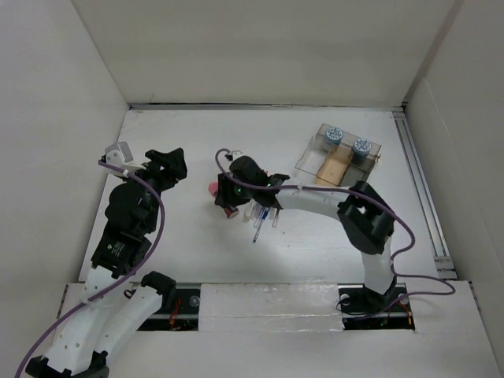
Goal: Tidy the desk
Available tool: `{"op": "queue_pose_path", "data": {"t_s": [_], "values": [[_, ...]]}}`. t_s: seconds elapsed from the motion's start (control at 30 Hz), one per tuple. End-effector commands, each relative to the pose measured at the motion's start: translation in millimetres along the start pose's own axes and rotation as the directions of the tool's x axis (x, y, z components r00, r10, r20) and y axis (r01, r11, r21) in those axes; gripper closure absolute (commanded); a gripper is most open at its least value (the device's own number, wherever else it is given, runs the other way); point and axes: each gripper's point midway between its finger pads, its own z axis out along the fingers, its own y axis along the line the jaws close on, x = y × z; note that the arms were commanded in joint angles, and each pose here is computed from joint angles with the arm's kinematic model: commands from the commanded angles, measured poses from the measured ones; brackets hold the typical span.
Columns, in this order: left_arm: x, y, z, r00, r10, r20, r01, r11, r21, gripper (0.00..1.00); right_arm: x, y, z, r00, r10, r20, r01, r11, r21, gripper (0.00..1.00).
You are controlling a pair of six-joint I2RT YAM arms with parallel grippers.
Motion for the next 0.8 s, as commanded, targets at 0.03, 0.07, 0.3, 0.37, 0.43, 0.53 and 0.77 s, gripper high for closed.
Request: {"op": "queue_pose_path", "data": {"t_s": [0.03, 0.07, 0.3, 0.37, 0.43, 0.53, 0.77], "values": [[-8, -7, 0, 0.999, -0.018, 0.026, 0.017, 0.999, 0.028, 0.31, -139, 23, -95, 0.901, 0.254, 0.353, -0.161, 0.949, -0.273, 0.81], [-8, -7, 0, 0.999, -0.018, 0.027, 0.017, 0.999, 0.032, 0.31, -163, 1, -119, 0.858, 0.301, 0.417, -0.200, 0.942, -0.268, 0.81], [-7, -11, -1, 1.000, -0.018, 0.017, 0.017, 0.999, 0.051, 0.31, -184, -151, -168, 0.582, 0.494, 0.645, -0.536, 0.831, -0.153, 0.81], [-5, -10, -1, 1.000, -0.012, 0.005, 0.012, 0.999, 0.047, 0.31, -178, -199, -176, 0.529, 0.496, 0.689, -0.607, 0.788, -0.101, 0.81], [-7, -12, -3, 1.000, -0.019, 0.016, 0.018, 0.998, 0.058, 0.31, -174, -232, -180, 0.508, 0.498, 0.703, -0.650, 0.757, -0.067, 0.81], [-4, -12, -1, 1.000, -0.012, 0.003, 0.012, 0.998, 0.058, 0.31, -168, -257, -183, 0.495, 0.490, 0.717, -0.687, 0.727, -0.023, 0.81], [-1, -13, 0, 1.000, -0.008, -0.006, 0.008, 0.998, 0.062, 0.31, -154, -291, -177, 0.484, 0.482, 0.730, -0.728, 0.685, 0.030, 0.77]]}}
